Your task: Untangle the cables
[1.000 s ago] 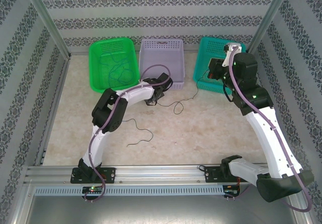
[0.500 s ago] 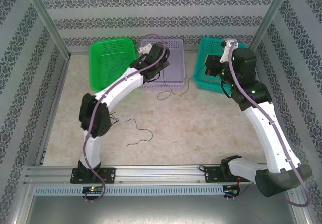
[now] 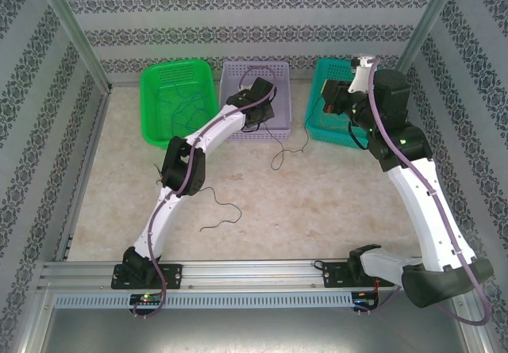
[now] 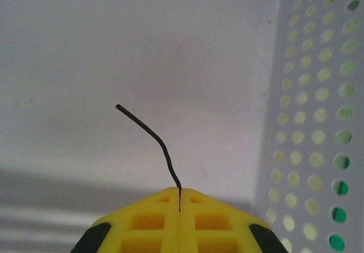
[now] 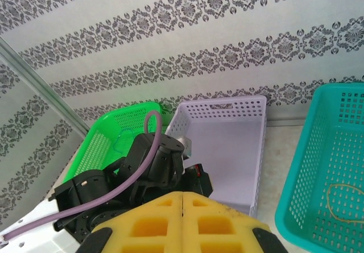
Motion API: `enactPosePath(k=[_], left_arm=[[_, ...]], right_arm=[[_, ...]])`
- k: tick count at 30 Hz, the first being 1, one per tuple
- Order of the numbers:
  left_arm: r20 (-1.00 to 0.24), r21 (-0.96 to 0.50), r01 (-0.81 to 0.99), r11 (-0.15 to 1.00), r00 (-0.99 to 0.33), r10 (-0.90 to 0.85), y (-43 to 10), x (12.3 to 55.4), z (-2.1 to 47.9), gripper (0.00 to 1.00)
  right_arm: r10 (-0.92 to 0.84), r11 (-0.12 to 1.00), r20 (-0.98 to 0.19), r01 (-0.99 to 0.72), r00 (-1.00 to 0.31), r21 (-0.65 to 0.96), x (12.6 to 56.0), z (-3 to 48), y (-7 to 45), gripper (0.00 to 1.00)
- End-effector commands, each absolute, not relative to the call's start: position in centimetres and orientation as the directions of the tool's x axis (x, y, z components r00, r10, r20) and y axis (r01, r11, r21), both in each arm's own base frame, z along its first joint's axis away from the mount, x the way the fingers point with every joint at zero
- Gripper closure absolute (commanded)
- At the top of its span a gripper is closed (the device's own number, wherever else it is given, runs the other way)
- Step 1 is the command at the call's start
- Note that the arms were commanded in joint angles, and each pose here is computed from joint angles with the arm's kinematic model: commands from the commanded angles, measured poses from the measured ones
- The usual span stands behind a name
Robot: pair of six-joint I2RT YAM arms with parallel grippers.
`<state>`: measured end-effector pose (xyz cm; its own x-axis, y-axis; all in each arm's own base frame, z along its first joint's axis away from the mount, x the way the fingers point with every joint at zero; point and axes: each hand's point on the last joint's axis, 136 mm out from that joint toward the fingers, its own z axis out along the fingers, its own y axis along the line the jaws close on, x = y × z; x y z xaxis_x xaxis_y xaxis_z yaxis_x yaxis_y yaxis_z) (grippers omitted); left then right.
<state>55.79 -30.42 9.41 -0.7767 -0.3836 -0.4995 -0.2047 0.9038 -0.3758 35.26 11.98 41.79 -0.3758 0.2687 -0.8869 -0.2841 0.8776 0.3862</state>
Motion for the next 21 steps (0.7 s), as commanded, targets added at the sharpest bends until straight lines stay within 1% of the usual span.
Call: enactPosePath(k=[1, 4, 7, 14, 17, 21], left_arm=[[-0.447, -0.369, -0.153, 0.917, -0.836, -0.319, -31.4, 52.8, 11.5, 1.00], [-0.419, -0.364, -0.140, 0.921, -0.858, -0.296, -31.9, 50.8, 11.6, 1.00], [-0.366, -0.364, -0.154, 0.919, -0.883, -0.293, -32.1, 48.6, 11.0, 1.00], [-0.285, -0.414, -0.170, 0.894, -0.909, -0.305, -33.4, 43.6, 10.3, 1.00], [-0.278, -0.406, -0.148, 0.902, -0.920, -0.276, -34.1, 41.4, 10.4, 1.00], [-0.286, -0.415, -0.142, 0.899, -0.918, -0.277, -34.3, 40.0, 11.4, 1.00]], right_arm=[[0.266, 0.882, -0.901, -0.291, -0.343, 0.371, 34.2, 43.1, 11.6, 1.00], [0.259, 0.888, -0.907, -0.288, -0.333, 0.359, 34.1, 43.4, 11.3, 1.00], [0.254, 0.893, -0.915, -0.287, -0.315, 0.347, 33.9, 44.0, 11.1, 1.00], [0.247, 0.907, -0.941, -0.286, -0.232, 0.308, 32.9, 46.4, 10.1, 1.00], [0.244, 0.911, -0.954, -0.296, -0.177, 0.287, 32.1, 47.9, 9.7, 1.00], [0.249, 0.906, -0.962, -0.324, -0.110, 0.272, 31.0, 49.9, 9.6, 1.00]])
